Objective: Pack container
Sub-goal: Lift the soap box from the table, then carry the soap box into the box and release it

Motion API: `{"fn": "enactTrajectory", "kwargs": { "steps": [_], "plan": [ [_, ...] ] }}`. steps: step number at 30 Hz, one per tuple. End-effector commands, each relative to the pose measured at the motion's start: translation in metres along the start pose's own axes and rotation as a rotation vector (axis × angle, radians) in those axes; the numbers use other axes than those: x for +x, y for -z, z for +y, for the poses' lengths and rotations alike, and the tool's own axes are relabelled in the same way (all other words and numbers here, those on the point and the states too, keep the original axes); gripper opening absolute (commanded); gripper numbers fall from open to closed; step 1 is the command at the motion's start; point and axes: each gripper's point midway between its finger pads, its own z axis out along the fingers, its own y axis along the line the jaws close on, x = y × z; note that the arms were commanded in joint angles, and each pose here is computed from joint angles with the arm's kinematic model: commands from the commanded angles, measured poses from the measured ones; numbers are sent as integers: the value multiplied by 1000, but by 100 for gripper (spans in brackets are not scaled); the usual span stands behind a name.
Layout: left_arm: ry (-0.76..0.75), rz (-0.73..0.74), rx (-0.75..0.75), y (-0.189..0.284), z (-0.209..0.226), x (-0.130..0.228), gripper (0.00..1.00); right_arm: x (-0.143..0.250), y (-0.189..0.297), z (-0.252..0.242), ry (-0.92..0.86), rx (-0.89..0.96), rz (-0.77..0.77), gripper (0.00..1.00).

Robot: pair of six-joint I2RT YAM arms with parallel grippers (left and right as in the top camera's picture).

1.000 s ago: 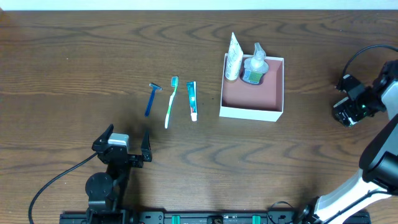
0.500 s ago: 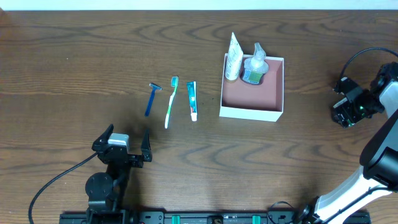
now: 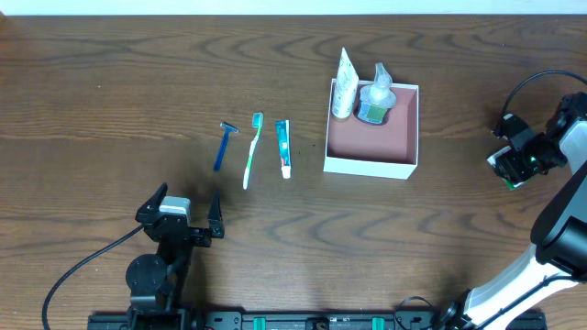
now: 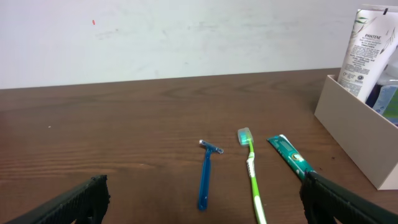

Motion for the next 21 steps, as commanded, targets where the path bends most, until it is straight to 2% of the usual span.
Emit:
{"fn": "enactTrajectory", "kwargs": {
  "steps": [1,3,9,14,21],
  "plan": [
    [7,35,2,-2,0,15,98,1,-4,-1,-47,-4,-10,44],
    [7,35,2,-2,0,15,98,-2,-4,-4,-73,10,-20,35],
    [7,35,2,-2,0,15,98,-20,4,-10,-95,39,-55,36],
    [7,35,2,-2,0,15,98,-64,39,-11,-69,54,-156,31],
    [7,35,2,-2,0,15,98,-135,107,15,11,24,-316,26]
  ]
}}
